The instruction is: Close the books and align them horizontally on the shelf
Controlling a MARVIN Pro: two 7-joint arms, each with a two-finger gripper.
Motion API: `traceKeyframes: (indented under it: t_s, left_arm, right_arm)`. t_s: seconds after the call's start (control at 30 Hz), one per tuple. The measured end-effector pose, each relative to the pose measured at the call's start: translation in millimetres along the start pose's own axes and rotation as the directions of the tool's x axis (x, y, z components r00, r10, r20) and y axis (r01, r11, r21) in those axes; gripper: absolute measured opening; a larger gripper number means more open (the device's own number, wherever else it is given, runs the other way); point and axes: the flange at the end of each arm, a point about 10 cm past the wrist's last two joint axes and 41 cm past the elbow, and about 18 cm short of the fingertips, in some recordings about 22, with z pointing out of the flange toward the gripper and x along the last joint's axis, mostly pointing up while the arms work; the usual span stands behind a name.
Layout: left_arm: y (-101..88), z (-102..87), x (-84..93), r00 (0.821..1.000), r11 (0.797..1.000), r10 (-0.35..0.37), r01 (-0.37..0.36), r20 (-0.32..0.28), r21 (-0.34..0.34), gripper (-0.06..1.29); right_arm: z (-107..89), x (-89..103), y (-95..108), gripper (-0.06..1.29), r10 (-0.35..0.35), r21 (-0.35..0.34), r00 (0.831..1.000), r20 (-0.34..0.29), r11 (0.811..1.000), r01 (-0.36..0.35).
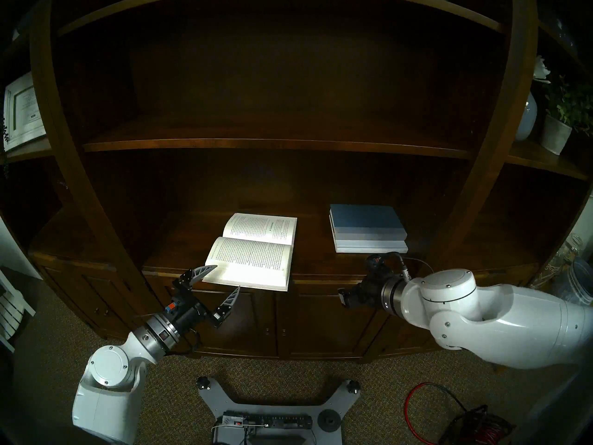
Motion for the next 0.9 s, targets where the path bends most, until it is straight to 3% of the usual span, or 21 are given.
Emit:
traceKeyframes:
  t_s: [0.2,0.4,0.63,0.9]
  left_arm:
    - [-3.3,-0.4,3.8,1.000,1.000,0.010,-0.010,-0.007,0.007,1.23]
    - [-18.7,-7.3,17.1,0.998,0.998,0.055,-0.055,-0.020,0.038,1.23]
    - [-41.3,-33.5,29.7,0.993,0.989,0.121,-0.121,0.008,0.079,1.23]
    - [-52.4,-64.2,33.3,0.985,0.984,0.160,-0.164,0.067,0.069,1.23]
  right_arm:
    - [-0.9,-1.2,0,1.23,0.015,0.023,0.999,-0.035,1.000,-0.014]
    - [-1.5,-2.1,0,1.23,0.027,0.045,0.997,-0.072,0.999,-0.024]
    - [-0.9,-3.7,2,1.23,0.041,0.069,0.993,-0.114,0.997,-0.034]
    - [0.9,-5.5,7,1.23,0.052,0.083,0.987,-0.151,0.996,-0.040]
